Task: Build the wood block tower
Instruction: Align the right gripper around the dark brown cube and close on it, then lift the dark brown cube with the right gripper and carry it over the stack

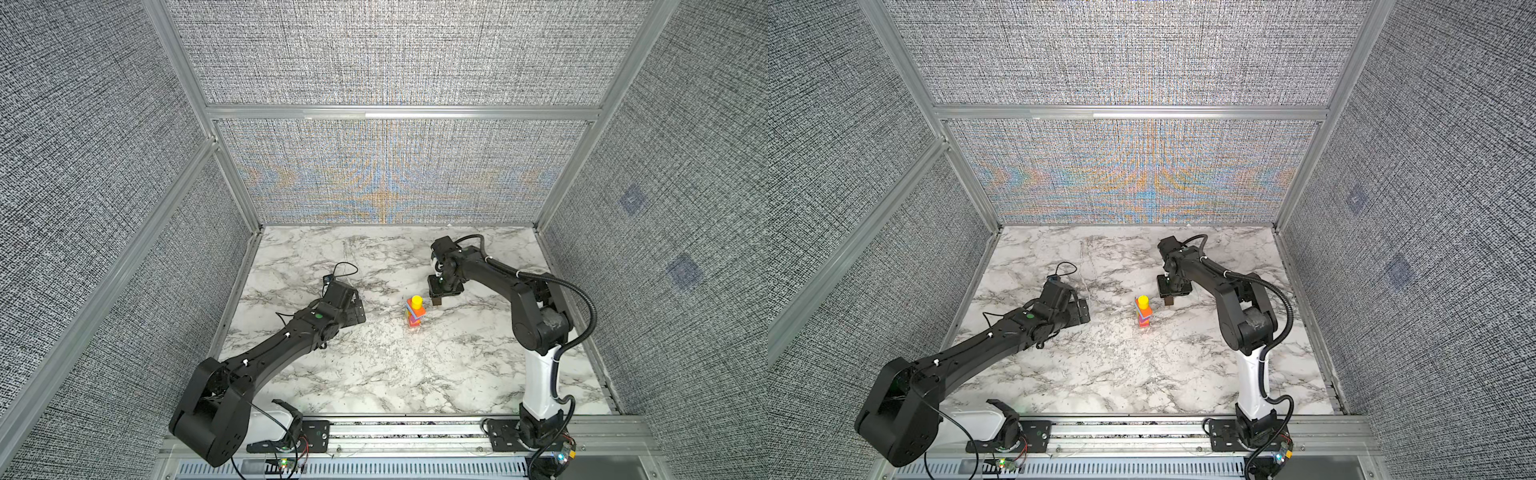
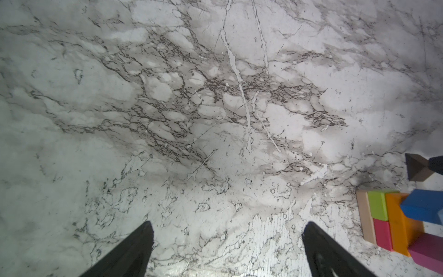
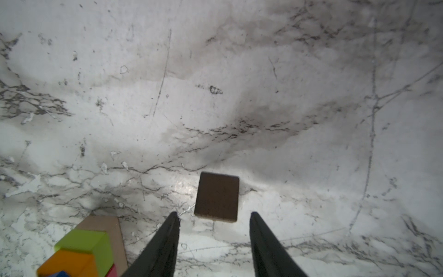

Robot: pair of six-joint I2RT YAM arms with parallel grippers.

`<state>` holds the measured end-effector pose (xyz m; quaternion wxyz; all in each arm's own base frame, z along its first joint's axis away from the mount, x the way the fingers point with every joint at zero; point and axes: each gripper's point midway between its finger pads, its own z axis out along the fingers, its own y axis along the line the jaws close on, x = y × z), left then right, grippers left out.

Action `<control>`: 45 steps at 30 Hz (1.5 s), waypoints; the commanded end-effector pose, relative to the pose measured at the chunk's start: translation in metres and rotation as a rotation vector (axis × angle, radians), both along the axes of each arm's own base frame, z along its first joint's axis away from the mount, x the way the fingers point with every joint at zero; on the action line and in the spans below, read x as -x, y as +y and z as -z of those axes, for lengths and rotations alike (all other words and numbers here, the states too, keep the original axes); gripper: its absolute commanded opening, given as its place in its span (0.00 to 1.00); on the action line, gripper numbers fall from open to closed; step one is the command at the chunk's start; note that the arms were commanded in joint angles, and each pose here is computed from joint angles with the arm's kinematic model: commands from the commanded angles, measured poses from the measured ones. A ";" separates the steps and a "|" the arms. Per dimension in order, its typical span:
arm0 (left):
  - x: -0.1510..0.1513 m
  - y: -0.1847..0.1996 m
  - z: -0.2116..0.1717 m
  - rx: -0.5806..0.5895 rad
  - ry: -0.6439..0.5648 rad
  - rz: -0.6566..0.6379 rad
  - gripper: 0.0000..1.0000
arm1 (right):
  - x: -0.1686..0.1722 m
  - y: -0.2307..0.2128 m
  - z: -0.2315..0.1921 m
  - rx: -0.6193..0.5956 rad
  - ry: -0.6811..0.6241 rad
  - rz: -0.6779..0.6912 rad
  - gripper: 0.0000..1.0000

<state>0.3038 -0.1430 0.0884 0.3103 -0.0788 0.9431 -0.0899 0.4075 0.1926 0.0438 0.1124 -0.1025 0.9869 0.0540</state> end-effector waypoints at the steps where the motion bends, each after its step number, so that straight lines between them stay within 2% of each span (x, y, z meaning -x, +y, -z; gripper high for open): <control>1: -0.005 0.000 -0.003 -0.010 -0.021 0.004 0.99 | 0.002 -0.003 0.002 0.037 0.009 -0.009 0.49; 14: -0.007 -0.001 0.003 -0.014 -0.010 0.003 0.99 | 0.003 0.001 0.011 0.067 0.023 -0.025 0.39; 27: -0.005 0.000 0.004 -0.013 -0.009 0.004 0.99 | 0.006 -0.001 0.015 0.084 0.029 -0.014 0.40; 31: -0.005 0.000 0.004 -0.012 -0.010 0.003 0.99 | 0.008 -0.004 0.015 0.107 0.030 -0.019 0.36; 35: -0.005 0.000 0.002 -0.009 -0.012 0.004 0.99 | 0.009 -0.004 0.012 0.107 0.022 -0.016 0.31; 45: -0.003 0.000 -0.003 -0.002 -0.014 0.008 0.99 | 0.011 -0.003 -0.005 0.100 0.000 -0.024 0.29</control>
